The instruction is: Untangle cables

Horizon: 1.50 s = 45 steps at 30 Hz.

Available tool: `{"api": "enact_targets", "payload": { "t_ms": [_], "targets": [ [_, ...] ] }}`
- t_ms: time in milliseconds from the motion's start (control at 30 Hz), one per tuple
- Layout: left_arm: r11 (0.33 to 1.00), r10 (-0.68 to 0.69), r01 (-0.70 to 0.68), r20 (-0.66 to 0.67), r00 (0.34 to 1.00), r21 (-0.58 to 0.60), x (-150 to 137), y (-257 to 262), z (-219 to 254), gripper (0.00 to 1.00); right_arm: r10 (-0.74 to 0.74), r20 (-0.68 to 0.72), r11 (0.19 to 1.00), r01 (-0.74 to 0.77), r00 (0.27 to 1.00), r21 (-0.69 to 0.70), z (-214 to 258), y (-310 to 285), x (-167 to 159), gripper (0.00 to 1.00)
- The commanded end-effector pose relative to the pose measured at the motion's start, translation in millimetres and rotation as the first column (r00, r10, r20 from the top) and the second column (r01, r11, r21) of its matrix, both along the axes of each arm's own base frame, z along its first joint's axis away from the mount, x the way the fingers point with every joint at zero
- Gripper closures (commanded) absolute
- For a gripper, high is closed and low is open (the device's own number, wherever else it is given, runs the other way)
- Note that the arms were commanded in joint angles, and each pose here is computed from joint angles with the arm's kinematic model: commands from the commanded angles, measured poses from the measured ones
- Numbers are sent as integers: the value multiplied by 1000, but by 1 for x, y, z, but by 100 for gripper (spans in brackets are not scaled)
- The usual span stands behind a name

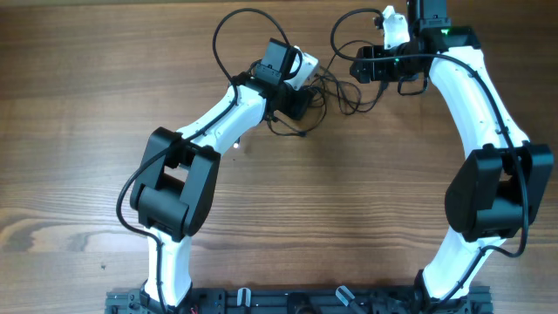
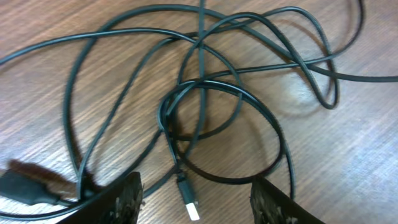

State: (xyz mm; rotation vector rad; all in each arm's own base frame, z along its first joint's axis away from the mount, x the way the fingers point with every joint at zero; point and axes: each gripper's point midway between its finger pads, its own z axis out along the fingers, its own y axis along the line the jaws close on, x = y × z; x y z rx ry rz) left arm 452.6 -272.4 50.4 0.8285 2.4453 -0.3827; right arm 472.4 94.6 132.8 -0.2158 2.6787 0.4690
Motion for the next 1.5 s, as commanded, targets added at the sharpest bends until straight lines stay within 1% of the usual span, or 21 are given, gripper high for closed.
{"api": "enact_targets", "payload": {
  "t_ms": [0, 233, 467, 567, 667, 833, 1000, 1267, 1467],
  "targets": [
    [995, -80, 78, -33, 996, -55, -10, -19, -4, 41, 22, 24, 1000, -23, 999, 13, 10, 3, -2, 20],
    [985, -173, 173, -33, 984, -24, -25, -30, -12, 39, 23, 23, 1000, -23, 999, 13, 10, 3, -3, 20],
    [984, -176, 176, -84, 981, -4, -30, -30, -39, 40, 24, 20, 1000, -24, 1000, 12, 10, 3, -3, 20],
    [986, -164, 164, -48, 985, 5, -22, -30, -36, 40, 25, 20, 1000, -25, 999, 12, 10, 3, -3, 20],
    [990, -135, 135, 4, 991, 38, -10, -26, -34, 38, 26, 18, 1000, -26, 1000, 11, 10, 3, -4, 20],
    [990, -101, 96, 38, 994, 102, -1, -15, -35, 37, 28, 19, 1000, -28, 999, 10, 10, 3, -4, 20],
    [990, -109, 103, 59, 992, 99, 4, -18, -28, 38, 35, 23, 999, -36, 999, 7, 10, 3, -4, 20],
    [992, -114, 106, 148, 982, 63, 28, -39, 26, 38, 41, 29, 999, -42, 999, 4, 10, 3, -3, 20],
    [992, -110, 98, 154, 982, 84, 29, -40, 31, 37, 44, 30, 999, -44, 999, 2, 10, 3, -3, 20]
  ]
}}
